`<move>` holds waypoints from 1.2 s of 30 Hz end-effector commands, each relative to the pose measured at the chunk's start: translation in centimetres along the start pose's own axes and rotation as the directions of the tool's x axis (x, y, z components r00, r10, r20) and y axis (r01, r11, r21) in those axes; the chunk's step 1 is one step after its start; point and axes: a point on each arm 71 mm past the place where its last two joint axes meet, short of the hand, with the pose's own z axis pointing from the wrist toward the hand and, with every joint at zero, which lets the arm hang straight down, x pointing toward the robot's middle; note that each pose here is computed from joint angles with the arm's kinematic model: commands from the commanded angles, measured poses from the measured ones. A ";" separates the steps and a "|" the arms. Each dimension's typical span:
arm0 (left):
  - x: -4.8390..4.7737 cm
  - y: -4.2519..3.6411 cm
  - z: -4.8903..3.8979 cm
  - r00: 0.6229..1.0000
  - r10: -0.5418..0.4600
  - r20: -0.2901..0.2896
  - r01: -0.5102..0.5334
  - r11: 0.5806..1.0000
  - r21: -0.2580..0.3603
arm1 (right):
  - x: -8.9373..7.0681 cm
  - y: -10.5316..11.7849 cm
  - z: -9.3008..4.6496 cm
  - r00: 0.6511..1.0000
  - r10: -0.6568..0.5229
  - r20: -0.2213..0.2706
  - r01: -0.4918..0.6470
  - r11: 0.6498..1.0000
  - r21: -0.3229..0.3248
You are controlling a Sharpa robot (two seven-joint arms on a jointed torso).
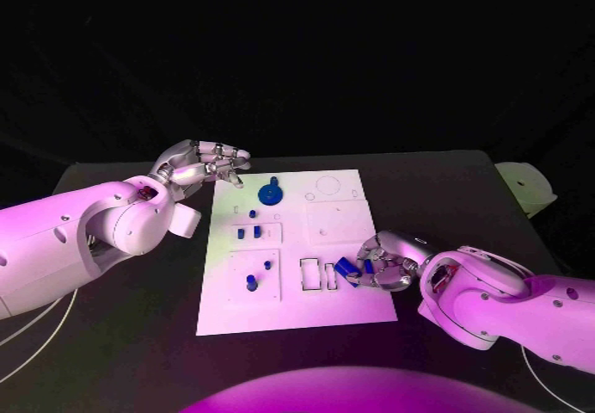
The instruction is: Assemble the parts on the task board
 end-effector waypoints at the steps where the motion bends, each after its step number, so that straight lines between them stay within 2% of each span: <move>1: 0.32 -0.10 0.01 0.999 -0.020 -0.027 0.020 1.000 0.004 | 0.4 0.0 0.2 0.999 -0.035 -0.021 0.036 0.999 0.016; 14: 0.38 -0.10 -0.05 0.999 -0.025 -0.042 0.025 1.000 0.002 | 1.5 0.9 0.9 0.996 -0.085 -0.038 0.085 0.996 -0.003; 24: 0.45 -0.08 -0.02 0.998 -0.027 -0.048 0.027 1.000 -0.002 | 1.9 1.0 1.2 0.996 -0.072 -0.060 0.072 0.997 0.002; 33: 0.58 -0.04 0.06 0.998 -0.030 -0.056 0.029 1.000 -0.005 | 1.8 1.2 1.3 0.999 -0.020 -0.030 0.020 1.000 0.014; 36: 0.57 -0.03 0.08 0.998 -0.030 -0.057 0.030 1.000 -0.006 | 1.5 1.3 1.2 1.000 0.023 0.014 -0.023 1.000 0.011</move>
